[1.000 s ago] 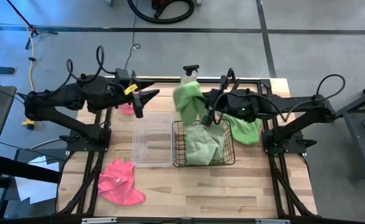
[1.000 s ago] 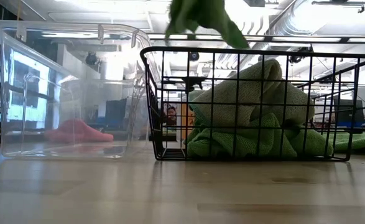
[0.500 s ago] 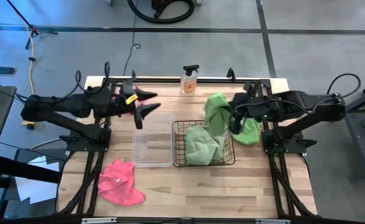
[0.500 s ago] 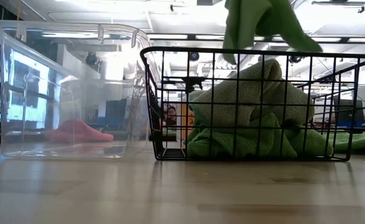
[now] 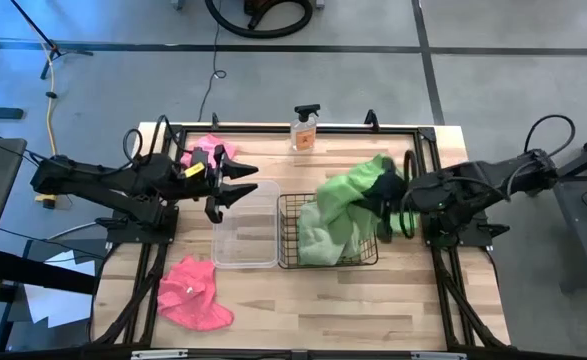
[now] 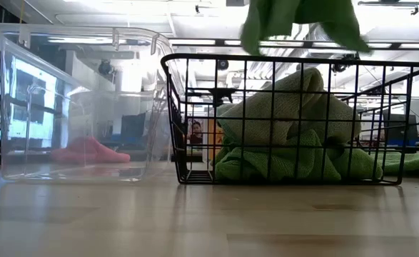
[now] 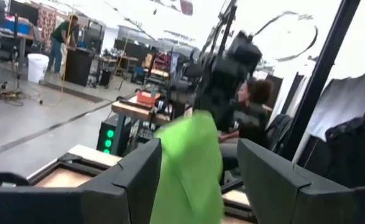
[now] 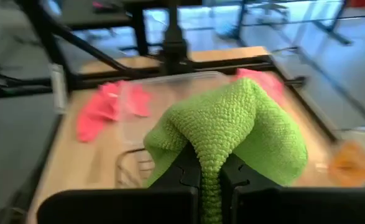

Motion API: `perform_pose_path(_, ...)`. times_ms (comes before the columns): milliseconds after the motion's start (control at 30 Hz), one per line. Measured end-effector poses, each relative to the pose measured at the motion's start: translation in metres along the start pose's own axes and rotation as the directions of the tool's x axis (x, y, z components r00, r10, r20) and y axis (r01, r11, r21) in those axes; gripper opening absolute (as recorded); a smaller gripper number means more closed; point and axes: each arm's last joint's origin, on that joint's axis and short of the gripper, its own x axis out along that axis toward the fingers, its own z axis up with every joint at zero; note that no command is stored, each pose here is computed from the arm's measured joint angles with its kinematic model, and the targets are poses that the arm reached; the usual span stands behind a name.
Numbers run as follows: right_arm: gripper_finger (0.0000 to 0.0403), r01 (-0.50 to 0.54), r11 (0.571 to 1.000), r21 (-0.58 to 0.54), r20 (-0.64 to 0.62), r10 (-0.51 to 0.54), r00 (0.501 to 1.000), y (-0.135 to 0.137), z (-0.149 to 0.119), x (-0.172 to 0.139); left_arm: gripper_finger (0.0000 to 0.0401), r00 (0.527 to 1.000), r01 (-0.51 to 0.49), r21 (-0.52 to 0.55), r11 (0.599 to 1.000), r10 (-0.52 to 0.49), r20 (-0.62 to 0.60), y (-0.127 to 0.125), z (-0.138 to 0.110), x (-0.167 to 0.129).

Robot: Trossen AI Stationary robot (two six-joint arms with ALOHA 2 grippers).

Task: Sort microfiber towel by color & place in baskets
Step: Put the green towel into the wire basket

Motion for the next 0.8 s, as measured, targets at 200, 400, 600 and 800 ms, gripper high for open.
perform_pose_path(200,0.0,-0.115,0.977,0.179,0.142,0.09,0.986,-0.001,-0.02,0.011,0.02,1.0,-0.02,-0.005,1.0,0.02,0.022,0.001,0.005,-0.004)
perform_pose_path(400,0.0,-0.17,0.966,0.196,0.15,0.142,0.978,0.003,-0.016,0.014,0.02,0.999,-0.041,0.011,0.999,0.041,0.027,0.001,0.005,-0.004)
perform_pose_path(600,0.0,-0.184,0.953,0.242,0.101,0.163,0.981,0.009,-0.005,0.029,0.02,0.998,-0.061,0.019,0.998,0.06,0.032,0.002,0.005,-0.004)
perform_pose_path(800,0.0,-0.116,0.954,0.275,-0.053,0.136,0.989,0.009,-0.015,0.064,0.02,0.996,-0.086,0.029,0.996,0.084,0.037,0.003,0.005,-0.004)
